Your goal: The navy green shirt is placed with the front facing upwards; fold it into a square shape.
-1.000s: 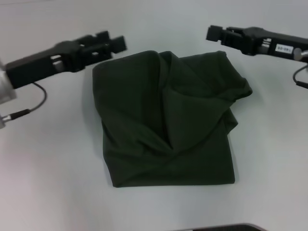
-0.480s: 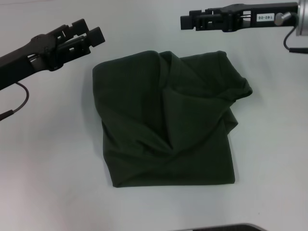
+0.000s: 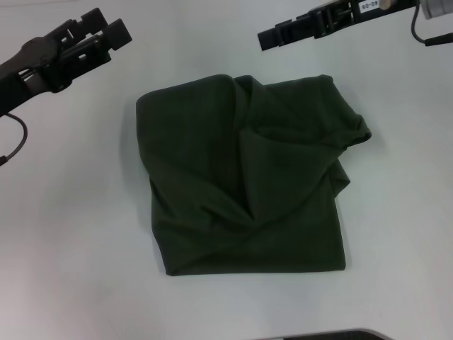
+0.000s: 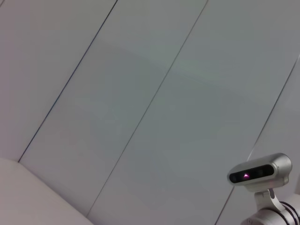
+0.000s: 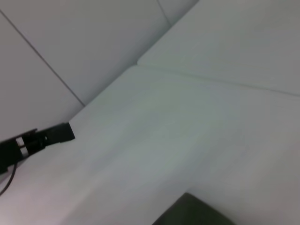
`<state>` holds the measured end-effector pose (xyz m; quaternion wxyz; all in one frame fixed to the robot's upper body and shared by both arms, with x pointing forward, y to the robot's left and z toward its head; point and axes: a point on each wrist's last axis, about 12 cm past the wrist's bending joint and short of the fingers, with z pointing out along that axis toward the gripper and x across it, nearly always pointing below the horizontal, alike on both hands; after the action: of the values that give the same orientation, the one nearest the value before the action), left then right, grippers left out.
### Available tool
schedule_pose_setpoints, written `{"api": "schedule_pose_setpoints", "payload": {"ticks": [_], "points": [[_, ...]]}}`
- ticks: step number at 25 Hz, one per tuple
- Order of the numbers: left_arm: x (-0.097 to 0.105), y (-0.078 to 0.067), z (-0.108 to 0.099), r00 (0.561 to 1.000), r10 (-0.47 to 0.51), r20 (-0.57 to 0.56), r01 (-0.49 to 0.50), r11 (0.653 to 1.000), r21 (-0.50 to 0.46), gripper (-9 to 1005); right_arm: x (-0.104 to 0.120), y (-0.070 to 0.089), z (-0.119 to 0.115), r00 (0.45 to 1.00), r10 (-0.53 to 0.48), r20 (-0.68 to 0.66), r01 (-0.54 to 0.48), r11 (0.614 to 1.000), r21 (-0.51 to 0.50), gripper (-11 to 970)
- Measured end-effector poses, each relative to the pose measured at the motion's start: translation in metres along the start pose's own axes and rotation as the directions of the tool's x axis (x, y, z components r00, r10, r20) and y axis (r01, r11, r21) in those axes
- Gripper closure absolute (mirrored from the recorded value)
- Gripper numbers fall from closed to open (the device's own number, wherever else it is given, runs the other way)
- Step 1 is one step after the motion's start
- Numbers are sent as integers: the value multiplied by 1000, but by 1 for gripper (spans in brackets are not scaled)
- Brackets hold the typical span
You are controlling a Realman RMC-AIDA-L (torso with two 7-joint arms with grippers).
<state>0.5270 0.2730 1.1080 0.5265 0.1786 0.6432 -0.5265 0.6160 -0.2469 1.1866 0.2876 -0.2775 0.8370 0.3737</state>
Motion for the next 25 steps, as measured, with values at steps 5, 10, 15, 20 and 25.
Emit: {"api": "schedule_pose_setpoints", "payload": {"ticks": [5,10,15,20,25], "points": [[1,-1,0,1000,-6,5,6,1000,5,77,-1,9,12,997,-6,-77,4,999,-34,349],[1,-1,-2,1000,-4,3,4,1000,5,77,5,16,21,990,6,-144,-14,998,-56,350],[1,-1,-5,1000,-3,4,3,1000,-1,77,15,19,30,980,35,-196,-54,995,-88,351],[2,-1,-6,1000,6,4,-6,1000,-4,77,28,17,35,969,81,-235,-109,988,-106,357],[3,-1,-6,1000,2,1,-2,1000,-2,77,37,15,39,958,98,-270,-127,988,-92,383]]}}
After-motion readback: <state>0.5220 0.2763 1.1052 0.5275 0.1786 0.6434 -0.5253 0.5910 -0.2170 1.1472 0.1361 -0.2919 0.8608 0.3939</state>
